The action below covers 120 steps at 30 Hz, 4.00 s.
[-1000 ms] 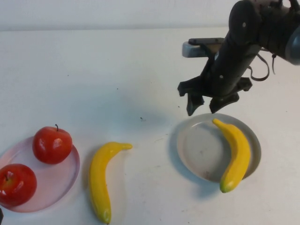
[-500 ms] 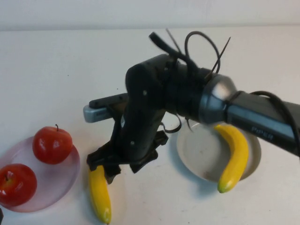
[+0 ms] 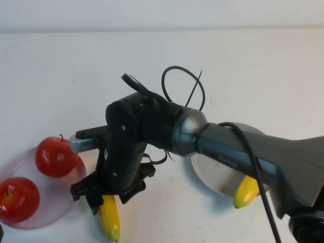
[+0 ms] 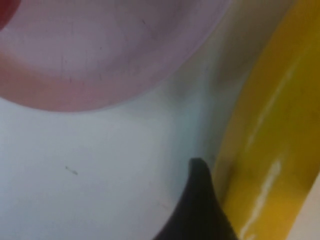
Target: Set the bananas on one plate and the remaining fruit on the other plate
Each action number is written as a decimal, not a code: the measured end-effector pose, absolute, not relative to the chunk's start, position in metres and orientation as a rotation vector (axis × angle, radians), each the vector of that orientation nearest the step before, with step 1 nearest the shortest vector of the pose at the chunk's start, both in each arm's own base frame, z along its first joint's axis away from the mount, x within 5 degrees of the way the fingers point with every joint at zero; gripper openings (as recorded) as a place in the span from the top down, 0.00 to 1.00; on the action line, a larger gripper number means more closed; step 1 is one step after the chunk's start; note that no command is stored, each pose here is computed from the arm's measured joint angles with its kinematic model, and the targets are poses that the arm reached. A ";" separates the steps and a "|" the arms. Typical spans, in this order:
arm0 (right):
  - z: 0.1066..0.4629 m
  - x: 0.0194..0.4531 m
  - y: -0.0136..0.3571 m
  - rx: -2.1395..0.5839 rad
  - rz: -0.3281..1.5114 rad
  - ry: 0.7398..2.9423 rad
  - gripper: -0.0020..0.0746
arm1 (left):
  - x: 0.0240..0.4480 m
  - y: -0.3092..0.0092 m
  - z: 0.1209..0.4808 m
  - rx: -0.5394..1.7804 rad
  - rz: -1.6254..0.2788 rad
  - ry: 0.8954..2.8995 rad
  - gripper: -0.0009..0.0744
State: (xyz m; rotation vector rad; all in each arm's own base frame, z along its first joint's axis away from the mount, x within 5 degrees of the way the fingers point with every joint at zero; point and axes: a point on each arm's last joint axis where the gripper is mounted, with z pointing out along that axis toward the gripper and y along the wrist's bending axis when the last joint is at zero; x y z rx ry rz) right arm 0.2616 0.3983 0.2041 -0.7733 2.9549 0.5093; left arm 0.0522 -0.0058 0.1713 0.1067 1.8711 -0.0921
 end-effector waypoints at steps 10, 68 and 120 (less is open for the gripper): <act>0.188 0.268 0.400 -0.819 0.379 2.986 0.46 | 0.052 -0.006 0.171 0.107 -0.092 1.871 0.98; 0.211 0.354 0.221 -0.261 0.111 3.110 0.35 | 0.052 -0.006 0.171 0.107 -0.092 1.871 0.98; 0.274 0.170 0.064 -0.433 0.124 2.241 0.99 | 0.052 -0.006 0.171 0.107 -0.092 1.871 0.98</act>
